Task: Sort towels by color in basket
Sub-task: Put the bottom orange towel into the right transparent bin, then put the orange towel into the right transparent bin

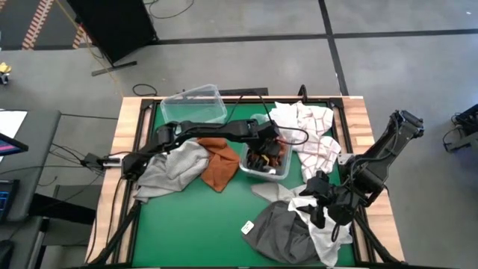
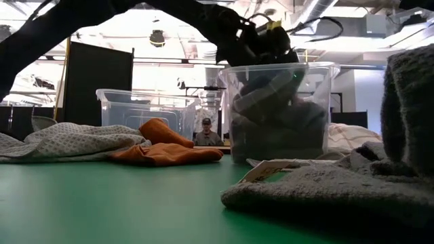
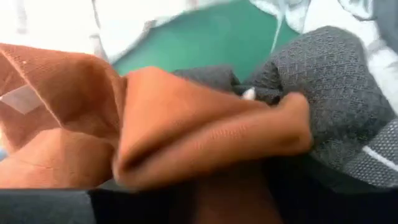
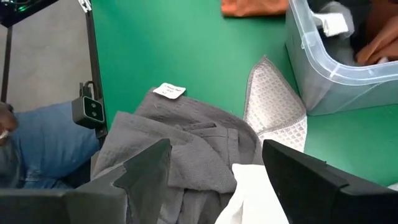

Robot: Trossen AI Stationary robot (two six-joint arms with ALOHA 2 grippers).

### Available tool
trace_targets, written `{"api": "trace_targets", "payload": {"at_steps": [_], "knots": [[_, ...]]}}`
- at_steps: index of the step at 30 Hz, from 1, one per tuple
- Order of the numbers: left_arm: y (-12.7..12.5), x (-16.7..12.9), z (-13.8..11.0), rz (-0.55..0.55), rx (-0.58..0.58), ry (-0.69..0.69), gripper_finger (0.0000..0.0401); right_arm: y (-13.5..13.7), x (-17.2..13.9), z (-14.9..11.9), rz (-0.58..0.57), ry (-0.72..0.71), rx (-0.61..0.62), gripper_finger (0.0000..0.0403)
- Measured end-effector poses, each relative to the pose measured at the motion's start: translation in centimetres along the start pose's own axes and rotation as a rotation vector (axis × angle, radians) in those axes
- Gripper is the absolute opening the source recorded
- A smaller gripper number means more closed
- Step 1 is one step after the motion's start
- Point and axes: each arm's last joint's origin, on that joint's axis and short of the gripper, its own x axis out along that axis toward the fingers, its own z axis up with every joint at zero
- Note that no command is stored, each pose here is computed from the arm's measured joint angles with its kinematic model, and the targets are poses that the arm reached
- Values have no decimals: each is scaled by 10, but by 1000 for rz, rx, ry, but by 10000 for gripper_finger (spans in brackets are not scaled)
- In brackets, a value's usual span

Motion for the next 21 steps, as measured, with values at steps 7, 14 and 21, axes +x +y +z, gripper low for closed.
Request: {"api": "trace_targets", "payload": {"at_steps": [7,14,21], "knots": [[0,-64,30,101,35,-93,219,0,0,0,4,-2,4,296],[-12,-155,56,197,76,-199,219,1,0,0,6,-3,5,296],[-39,-238,53,242,105,-150,219,1,0,0,6,-3,2,296]]}}
